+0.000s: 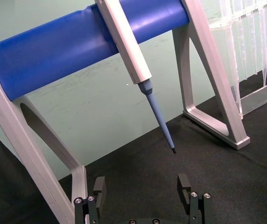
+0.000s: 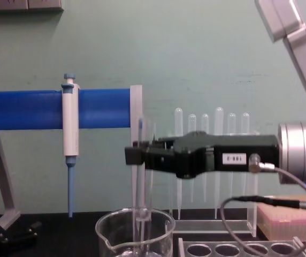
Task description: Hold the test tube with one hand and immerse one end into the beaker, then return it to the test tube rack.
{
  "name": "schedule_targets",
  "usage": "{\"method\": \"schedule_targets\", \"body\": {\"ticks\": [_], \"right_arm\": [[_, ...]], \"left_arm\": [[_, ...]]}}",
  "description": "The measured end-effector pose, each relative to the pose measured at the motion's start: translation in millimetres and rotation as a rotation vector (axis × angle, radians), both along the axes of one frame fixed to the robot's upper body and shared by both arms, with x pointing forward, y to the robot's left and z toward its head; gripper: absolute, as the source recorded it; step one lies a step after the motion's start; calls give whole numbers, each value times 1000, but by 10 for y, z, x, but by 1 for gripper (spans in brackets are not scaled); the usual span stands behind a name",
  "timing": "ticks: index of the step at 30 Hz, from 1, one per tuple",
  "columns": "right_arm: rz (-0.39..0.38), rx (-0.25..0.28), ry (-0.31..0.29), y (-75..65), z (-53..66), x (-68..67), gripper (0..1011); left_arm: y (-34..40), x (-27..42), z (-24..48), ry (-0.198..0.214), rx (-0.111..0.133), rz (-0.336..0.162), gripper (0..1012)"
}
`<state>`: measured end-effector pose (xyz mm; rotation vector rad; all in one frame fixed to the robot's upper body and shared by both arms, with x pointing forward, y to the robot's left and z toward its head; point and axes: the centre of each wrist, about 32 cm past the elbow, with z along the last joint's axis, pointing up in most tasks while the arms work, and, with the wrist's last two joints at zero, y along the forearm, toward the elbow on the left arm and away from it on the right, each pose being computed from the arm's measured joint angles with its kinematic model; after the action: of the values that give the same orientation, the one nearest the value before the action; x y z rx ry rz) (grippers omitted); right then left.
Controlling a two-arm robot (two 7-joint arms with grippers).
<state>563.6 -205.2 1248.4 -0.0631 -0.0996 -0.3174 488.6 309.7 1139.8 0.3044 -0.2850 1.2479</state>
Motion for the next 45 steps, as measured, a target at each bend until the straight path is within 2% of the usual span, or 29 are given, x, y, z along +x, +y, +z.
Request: {"method": "schedule_targets", "body": {"ticks": [3,17,35,45], "right_arm": [[-2,-17,6,5,-77,-18,242],[-16,-39,-6,24,-264,-32,242],[-15,-29,-29,34,-379,8,241],[-21,-35,-19,28,-435,23,242]], "left_arm": [[0,0,0,0,0,0,1000],[0,0,0,0,0,0,1000],[0,0,0,0,0,0,1000],[0,0,0,0,0,0,1000]]}}
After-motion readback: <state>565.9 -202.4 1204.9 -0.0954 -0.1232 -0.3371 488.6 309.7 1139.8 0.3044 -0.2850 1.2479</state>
